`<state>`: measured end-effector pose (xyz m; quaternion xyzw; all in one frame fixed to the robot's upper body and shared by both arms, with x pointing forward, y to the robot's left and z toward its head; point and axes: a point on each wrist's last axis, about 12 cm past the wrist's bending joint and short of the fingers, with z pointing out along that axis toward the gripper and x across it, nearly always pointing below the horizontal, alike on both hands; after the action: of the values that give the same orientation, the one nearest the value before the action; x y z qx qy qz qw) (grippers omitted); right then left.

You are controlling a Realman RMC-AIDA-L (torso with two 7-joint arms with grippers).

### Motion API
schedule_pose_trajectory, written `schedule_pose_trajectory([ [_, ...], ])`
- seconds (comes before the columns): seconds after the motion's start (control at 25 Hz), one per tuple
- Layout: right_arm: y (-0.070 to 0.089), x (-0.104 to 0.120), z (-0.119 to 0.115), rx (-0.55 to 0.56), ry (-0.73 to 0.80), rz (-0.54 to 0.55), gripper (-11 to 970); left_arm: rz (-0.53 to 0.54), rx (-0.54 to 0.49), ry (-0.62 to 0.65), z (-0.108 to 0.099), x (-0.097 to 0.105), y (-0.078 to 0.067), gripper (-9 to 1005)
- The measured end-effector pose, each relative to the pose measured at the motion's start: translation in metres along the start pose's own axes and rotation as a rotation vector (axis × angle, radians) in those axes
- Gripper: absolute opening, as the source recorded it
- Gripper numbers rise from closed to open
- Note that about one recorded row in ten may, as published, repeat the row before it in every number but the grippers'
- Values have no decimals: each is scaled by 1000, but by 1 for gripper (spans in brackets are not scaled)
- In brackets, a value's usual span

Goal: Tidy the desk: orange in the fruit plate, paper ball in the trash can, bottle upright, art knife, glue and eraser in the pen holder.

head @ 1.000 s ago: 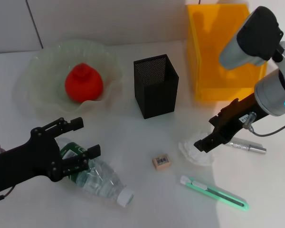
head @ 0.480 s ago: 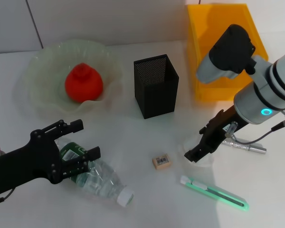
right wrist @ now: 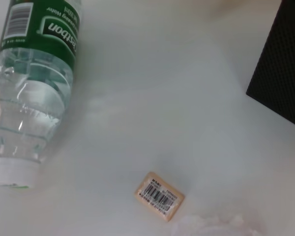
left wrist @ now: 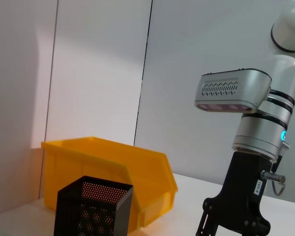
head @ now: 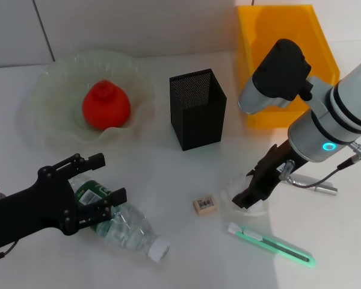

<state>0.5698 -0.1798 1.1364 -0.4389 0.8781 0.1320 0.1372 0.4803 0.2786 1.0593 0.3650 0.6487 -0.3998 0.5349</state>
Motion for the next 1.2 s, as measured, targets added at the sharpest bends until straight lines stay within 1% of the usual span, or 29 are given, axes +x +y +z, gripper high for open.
schedule_pose_trajectory([
  [0.16, -1, 0, -2, 1, -8, 6, 642, 2, 0, 0, 0, 0, 0, 813],
  [0.28, -3, 1, -11, 13, -38, 19, 598, 10, 1, 0, 0, 0, 0, 813],
  [0.32, -6, 3, -21, 22, -74, 38, 583, 11, 1, 0, 0, 0, 0, 813],
  [0.36, -6, 3, -21, 22, -74, 38, 568, 11, 1, 0, 0, 0, 0, 813],
  [0.4, -10, 5, -33, 21, -123, 68, 553, 11, 1, 0, 0, 0, 0, 813],
  [0.44, -10, 5, -33, 21, -123, 68, 542, 11, 1, 0, 0, 0, 0, 813],
  [0.56, -18, 8, -53, 17, -217, 122, 509, 11, 1, 0, 0, 0, 0, 813],
  [0.6, -26, 12, -68, 33, -277, 159, 498, 12, 2, -1, 0, 0, 0, 813],
  [0.64, -26, 12, -68, 33, -277, 159, 497, 12, 2, -1, 0, 0, 0, 813],
  [0.68, -30, 14, -76, 49, -306, 176, 497, 12, 2, -1, 0, 0, 0, 813],
  [0.72, -40, 19, -91, 104, -358, 212, 496, 12, 2, -1, 0, 0, 0, 813],
  [0.76, -40, 19, -91, 104, -358, 212, 496, 12, 2, -1, 0, 0, 0, 813],
  [0.8, -55, 26, -105, 187, -421, 264, 495, 19, 10, 0, 3, -2, 1, 813],
  [0.84, -55, 26, -105, 187, -421, 264, 495, 19, 10, 0, 3, -2, 1, 813],
  [0.92, -73, 33, -118, 297, -498, 318, 494, 21, 9, 1, 4, -2, 2, 813],
  [0.96, -73, 33, -118, 297, -498, 318, 494, 21, 9, 1, 4, -2, 2, 813],
  [1.0, -82, 34, -120, 355, -534, 326, 494, 22, 9, 1, 4, -2, 2, 813],
  [1.04, -82, 34, -120, 355, -534, 326, 494, 22, 9, 1, 4, -2, 2, 813],
  [1.12, -90, 31, -117, 400, -557, 316, 494, 22, 9, 1, 4, -2, 2, 813],
  [1.2, -92, 29, -115, 410, -558, 313, 494, 22, 11, 0, 4, -2, 2, 813],
])
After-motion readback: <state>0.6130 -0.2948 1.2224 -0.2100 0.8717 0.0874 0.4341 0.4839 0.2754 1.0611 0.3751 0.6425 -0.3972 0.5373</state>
